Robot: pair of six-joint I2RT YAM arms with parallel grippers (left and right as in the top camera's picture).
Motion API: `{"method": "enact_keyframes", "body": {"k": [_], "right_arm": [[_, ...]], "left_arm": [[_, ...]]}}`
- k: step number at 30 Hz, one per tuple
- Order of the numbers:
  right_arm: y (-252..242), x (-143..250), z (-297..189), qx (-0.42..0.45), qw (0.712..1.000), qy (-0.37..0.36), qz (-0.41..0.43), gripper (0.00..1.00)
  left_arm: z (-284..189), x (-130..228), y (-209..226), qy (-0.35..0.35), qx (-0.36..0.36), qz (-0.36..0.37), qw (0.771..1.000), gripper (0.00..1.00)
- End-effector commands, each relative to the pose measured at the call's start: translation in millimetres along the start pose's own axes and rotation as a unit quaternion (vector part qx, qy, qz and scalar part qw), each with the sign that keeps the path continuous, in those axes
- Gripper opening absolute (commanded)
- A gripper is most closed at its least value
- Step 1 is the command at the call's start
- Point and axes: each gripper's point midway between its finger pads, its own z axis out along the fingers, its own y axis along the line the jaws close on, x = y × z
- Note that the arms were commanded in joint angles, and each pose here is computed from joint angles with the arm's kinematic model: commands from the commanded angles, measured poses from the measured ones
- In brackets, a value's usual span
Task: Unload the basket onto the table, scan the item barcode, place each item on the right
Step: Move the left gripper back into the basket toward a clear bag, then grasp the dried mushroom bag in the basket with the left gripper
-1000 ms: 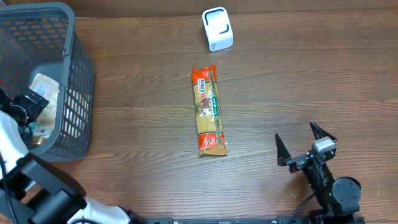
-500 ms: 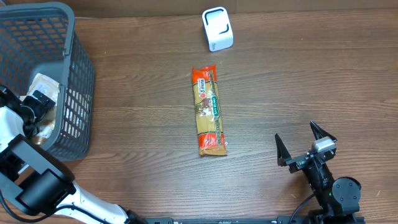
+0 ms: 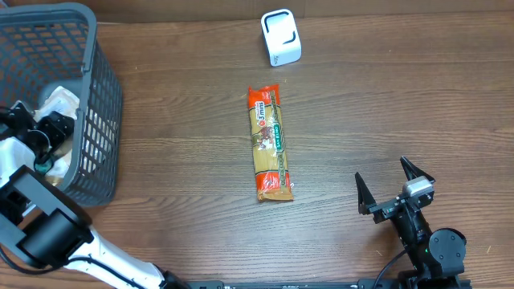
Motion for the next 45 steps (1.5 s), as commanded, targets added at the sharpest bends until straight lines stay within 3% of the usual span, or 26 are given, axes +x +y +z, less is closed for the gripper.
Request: {"method": "enact_keyframes", "body": {"k": [1, 4, 6, 12, 17, 26, 27, 35, 41, 42, 43, 44, 45], "right_arm": [[2, 2, 0, -0.004, 1.000, -0.001, 0.001, 1.00], [2, 2, 0, -0.004, 1.000, -0.001, 0.001, 1.00], [2, 2, 0, -0.004, 1.000, -0.001, 0.001, 1.00], [2, 2, 0, -0.004, 1.000, -0.001, 0.001, 1.00], [2, 2, 0, -0.004, 1.000, -0.001, 0.001, 1.00], [2, 2, 0, -0.004, 1.000, -0.001, 0.001, 1.00], [2, 2, 0, -0.004, 1.000, -0.001, 0.001, 1.00], [2, 2, 0, -0.004, 1.000, -0.001, 0.001, 1.00], [2, 2, 0, -0.004, 1.000, -0.001, 0.001, 1.00], [2, 2, 0, -0.004, 1.000, -0.001, 0.001, 1.00], [2, 2, 0, -0.004, 1.000, -0.001, 0.001, 1.00], [2, 2, 0, -0.004, 1.000, -0.001, 0.001, 1.00], [2, 2, 0, -0.004, 1.000, -0.001, 0.001, 1.00]], "left_arm": [[33, 32, -1, 0.052, 0.019, 0.002, 0.998, 0.56], [37, 36, -2, 0.058, 0.025, 0.000, 0.998, 0.19], [36, 33, -5, 0.053, 0.031, 0.002, 0.998, 0.04], [14, 8, -28, 0.020, 0.073, 0.011, 0.997, 0.04], [-31, -26, -47, -0.036, 0.076, 0.015, 0.996, 0.04], [-164, -81, -95, -0.180, 0.080, 0.031, 0.980, 0.04], [-199, -87, -108, -0.213, 0.083, 0.046, 0.972, 0.04], [-315, -60, -181, -0.291, 0.121, 0.104, 0.943, 0.04], [-342, -33, -196, -0.307, 0.064, 0.110, 0.943, 0.04], [-340, -34, -192, -0.307, 0.049, 0.101, 0.945, 0.06], [-336, -36, -187, -0.306, 0.037, 0.092, 0.947, 0.16], [-324, -39, -176, -0.295, 0.015, 0.077, 0.952, 0.52], [-315, -40, -171, -0.288, 0.004, 0.074, 0.955, 0.66]]}}
